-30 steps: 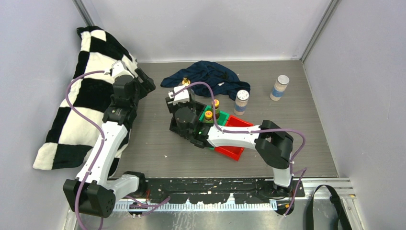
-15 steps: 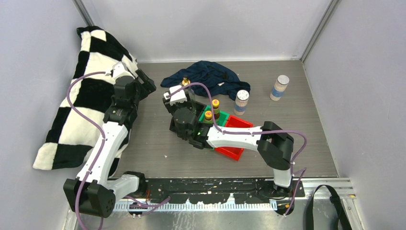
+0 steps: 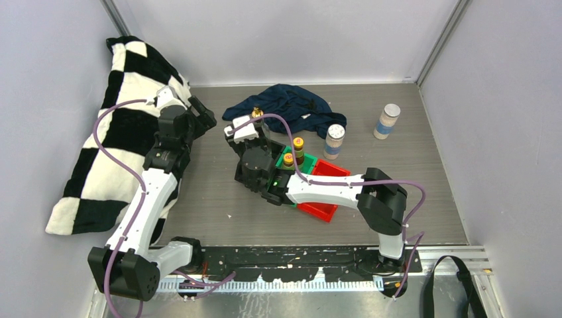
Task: Organize the condiment bottles
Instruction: Place the bottle in the storage box, then pick up the bottle from the center of the board.
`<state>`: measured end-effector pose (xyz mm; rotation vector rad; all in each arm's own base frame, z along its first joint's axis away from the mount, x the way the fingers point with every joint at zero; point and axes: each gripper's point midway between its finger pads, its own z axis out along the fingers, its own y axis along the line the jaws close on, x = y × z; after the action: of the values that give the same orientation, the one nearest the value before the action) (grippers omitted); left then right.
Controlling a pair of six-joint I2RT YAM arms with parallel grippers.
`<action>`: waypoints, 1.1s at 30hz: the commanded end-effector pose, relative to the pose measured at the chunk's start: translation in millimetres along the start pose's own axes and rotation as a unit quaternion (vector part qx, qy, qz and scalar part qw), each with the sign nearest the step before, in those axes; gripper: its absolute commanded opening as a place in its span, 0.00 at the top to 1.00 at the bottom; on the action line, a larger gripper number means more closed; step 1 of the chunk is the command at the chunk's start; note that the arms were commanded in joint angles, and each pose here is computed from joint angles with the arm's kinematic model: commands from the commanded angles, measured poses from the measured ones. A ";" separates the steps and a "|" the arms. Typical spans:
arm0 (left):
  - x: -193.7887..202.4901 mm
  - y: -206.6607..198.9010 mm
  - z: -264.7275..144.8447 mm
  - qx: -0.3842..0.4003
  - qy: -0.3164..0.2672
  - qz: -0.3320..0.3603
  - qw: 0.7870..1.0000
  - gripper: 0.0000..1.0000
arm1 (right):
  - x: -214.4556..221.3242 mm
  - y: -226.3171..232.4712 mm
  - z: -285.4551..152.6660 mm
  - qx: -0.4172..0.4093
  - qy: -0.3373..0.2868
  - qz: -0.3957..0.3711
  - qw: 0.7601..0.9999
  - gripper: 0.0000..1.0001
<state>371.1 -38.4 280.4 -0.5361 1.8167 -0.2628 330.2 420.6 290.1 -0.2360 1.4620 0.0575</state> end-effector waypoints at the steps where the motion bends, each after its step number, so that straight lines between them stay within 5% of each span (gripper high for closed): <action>1: -17.3 -9.6 -4.7 0.022 -0.031 -0.016 0.999 0.21 | -78.5 -37.8 -2.8 0.031 -0.052 0.058 0.996 0.46; 19: -15.8 -8.5 -3.5 0.020 -0.031 -0.017 0.999 0.22 | -157.8 -161.0 -75.9 0.029 -0.025 0.062 0.997 0.43; 26: -18.5 -8.2 -6.3 0.021 -0.036 -0.017 0.999 0.23 | -117.9 -249.0 -97.1 0.167 0.015 0.070 0.983 0.42; 33: -17.6 -10.0 -8.4 0.027 -0.036 -0.021 0.999 0.23 | -45.9 -356.1 -93.7 0.329 0.082 0.112 0.934 0.31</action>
<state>369.9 -39.5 283.1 -0.5457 1.7992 -0.2830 297.4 115.5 398.3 0.2661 1.5493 -0.2003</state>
